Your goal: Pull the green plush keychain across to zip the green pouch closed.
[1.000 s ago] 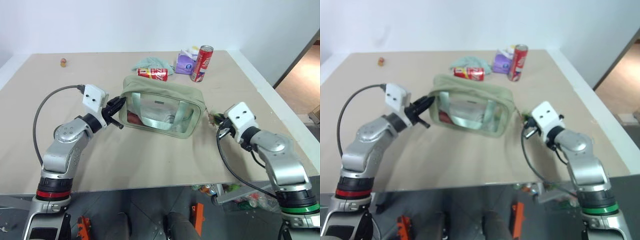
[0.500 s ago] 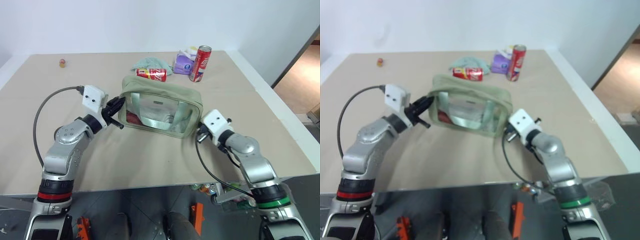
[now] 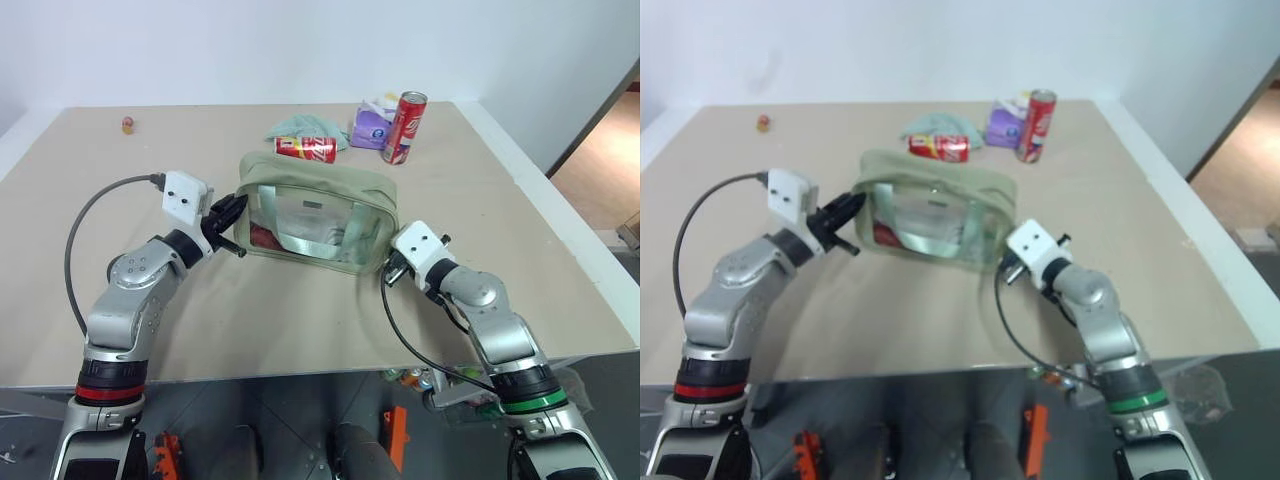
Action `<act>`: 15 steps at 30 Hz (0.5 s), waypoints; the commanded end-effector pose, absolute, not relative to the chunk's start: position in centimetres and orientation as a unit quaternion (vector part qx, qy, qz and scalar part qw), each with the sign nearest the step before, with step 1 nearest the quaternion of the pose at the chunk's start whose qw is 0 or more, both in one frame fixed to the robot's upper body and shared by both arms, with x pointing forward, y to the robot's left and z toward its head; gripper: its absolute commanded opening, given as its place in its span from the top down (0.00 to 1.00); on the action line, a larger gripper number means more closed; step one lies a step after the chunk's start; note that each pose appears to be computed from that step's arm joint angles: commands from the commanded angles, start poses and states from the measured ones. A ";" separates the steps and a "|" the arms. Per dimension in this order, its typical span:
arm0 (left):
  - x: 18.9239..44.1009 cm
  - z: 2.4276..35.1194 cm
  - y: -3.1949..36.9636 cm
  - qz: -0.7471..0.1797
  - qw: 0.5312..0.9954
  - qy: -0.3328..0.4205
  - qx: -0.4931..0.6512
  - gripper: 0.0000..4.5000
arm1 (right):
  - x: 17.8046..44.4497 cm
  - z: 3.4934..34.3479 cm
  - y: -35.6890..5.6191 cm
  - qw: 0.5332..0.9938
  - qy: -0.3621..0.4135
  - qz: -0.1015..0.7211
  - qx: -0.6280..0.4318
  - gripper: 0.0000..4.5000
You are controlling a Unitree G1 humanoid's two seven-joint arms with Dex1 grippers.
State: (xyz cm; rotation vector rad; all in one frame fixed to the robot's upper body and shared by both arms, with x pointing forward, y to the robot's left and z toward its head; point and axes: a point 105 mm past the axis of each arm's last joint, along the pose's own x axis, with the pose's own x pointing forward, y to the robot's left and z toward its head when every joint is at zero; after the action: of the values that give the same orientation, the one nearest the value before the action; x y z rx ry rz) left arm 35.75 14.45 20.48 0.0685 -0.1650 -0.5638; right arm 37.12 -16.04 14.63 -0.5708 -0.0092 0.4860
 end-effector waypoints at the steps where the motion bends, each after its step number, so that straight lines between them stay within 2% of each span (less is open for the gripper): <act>1: 34.9 21.8 14.4 -0.296 0.950 -0.100 0.022 1.00 | 36.4 18.0 -17.0 0.944 -0.049 0.231 -0.232 0.70; 4: 34.7 21.8 14.4 -0.304 0.948 -0.094 0.016 1.00 | 35.7 19.1 -17.6 0.950 -0.059 0.237 -0.193 0.47; 5: 34.7 21.9 14.4 -0.305 0.948 -0.094 0.016 0.84 | 35.3 19.5 -17.7 0.951 -0.062 0.243 -0.180 0.40; 10: 34.3 21.7 14.3 -0.322 0.943 -0.086 0.023 0.44 | 33.4 20.8 -18.1 0.943 -0.075 0.293 -0.140 0.00; 12: 34.2 21.8 14.4 -0.330 0.940 -0.084 0.021 0.30 | 32.4 21.0 -18.2 0.934 -0.079 0.323 -0.135 0.00; 15: 33.5 22.6 15.3 -0.351 0.932 -0.086 0.027 0.08 | 31.5 21.5 -19.8 0.931 -0.078 0.326 -0.144 0.00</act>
State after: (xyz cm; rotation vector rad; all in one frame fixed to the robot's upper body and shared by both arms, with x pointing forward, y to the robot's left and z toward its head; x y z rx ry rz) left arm 34.41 14.50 20.53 0.0307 -0.1107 -0.6983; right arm 32.40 -19.01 19.17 -0.2616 -0.0828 0.6629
